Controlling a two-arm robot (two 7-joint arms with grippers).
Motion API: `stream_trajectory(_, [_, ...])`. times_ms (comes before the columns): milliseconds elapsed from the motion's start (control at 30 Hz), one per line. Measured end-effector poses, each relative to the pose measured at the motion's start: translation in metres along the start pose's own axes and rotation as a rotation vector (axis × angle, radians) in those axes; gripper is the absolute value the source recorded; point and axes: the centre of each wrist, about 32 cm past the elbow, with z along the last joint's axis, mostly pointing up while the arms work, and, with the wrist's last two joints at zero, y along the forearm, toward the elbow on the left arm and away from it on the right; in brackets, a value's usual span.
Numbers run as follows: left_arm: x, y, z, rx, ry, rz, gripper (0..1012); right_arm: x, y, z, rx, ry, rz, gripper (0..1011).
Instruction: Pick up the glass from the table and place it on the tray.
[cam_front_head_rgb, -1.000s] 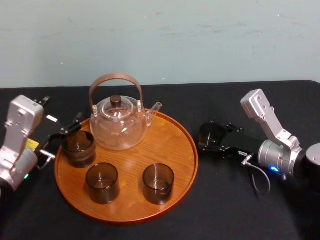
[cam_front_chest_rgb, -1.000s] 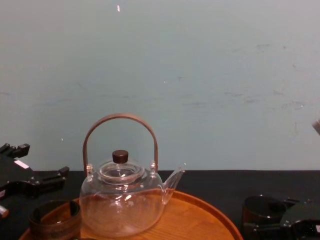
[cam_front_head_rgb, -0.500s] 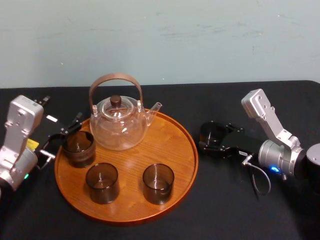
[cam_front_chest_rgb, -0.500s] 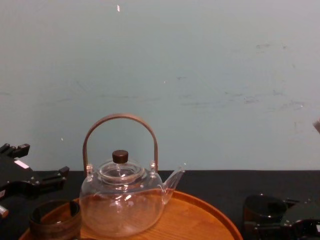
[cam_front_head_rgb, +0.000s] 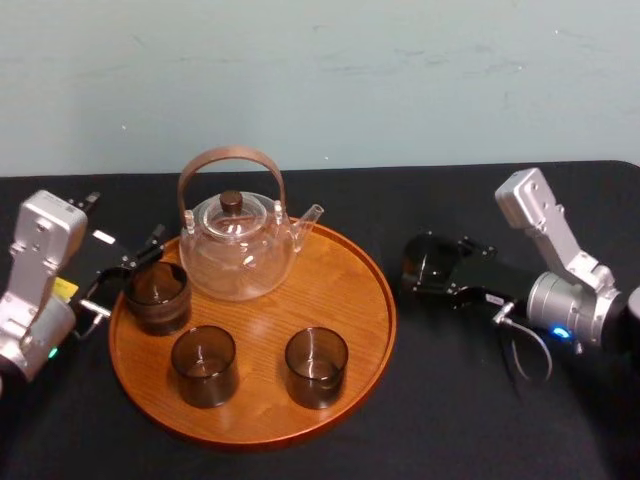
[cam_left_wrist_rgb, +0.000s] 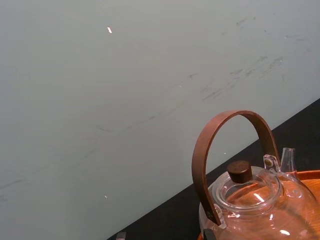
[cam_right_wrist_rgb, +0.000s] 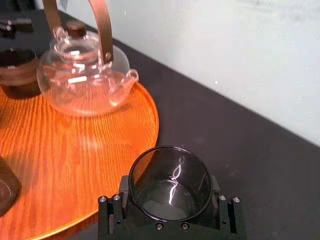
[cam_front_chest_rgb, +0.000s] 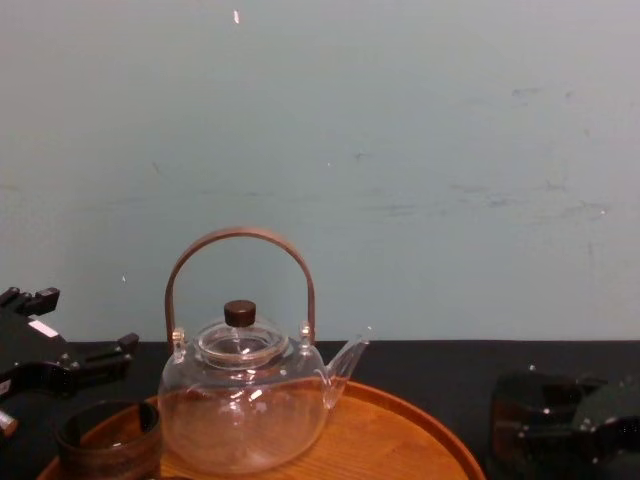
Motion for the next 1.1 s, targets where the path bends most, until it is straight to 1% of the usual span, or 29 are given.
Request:
stream_trajectory(167, [0.0, 0.0, 0.0, 0.0, 0.0, 0.0, 1001, 0.0014, -0.007, 0.011, 0.034, -0.016, -0.007, 908])
stream_trajectory(267, [0.0, 0.0, 0.0, 0.0, 0.0, 0.0, 1001, 0.002, -0.01, 0.022, 0.065, -0.033, -0.008, 908])
stream_trajectory(300, [0.0, 0.0, 0.0, 0.0, 0.0, 0.0, 1001, 0.002, -0.01, 0.022, 0.065, -0.033, -0.008, 908])
stream_trajectory(333, [0.0, 0.0, 0.0, 0.0, 0.0, 0.0, 1001, 0.0019, -0.011, 0.026, 0.075, -0.041, -0.005, 908])
stream_trajectory(467, [0.0, 0.0, 0.0, 0.0, 0.0, 0.0, 1001, 0.0011, -0.01, 0.035, 0.095, -0.059, 0.009, 908])
stream_trajectory(633, [0.0, 0.0, 0.0, 0.0, 0.0, 0.0, 1001, -0.0032, -0.004, 0.043, 0.115, -0.076, 0.038, 908])
stream_trajectory(700, [0.0, 0.0, 0.0, 0.0, 0.0, 0.0, 1001, -0.0076, 0.0, 0.048, 0.134, -0.085, 0.068, 908])
stream_trajectory(833, [0.0, 0.0, 0.0, 0.0, 0.0, 0.0, 1001, -0.0123, 0.006, 0.053, 0.148, -0.092, 0.096, 908])
stream_trajectory(867, [0.0, 0.0, 0.0, 0.0, 0.0, 0.0, 1001, -0.0149, 0.009, 0.054, 0.153, -0.094, 0.11, 908])
stream_trajectory(900, [0.0, 0.0, 0.0, 0.0, 0.0, 0.0, 1001, -0.0169, 0.011, 0.055, 0.156, -0.095, 0.122, 908])
stream_trajectory(933, [0.0, 0.0, 0.0, 0.0, 0.0, 0.0, 1001, -0.0169, 0.011, 0.055, 0.156, -0.095, 0.122, 908])
stream_trajectory(1033, [0.0, 0.0, 0.0, 0.0, 0.0, 0.0, 1001, -0.0213, 0.019, 0.056, 0.149, -0.098, 0.15, 907])
stream_trajectory(1100, [0.0, 0.0, 0.0, 0.0, 0.0, 0.0, 1001, -0.0226, 0.022, 0.056, 0.146, -0.1, 0.158, 908])
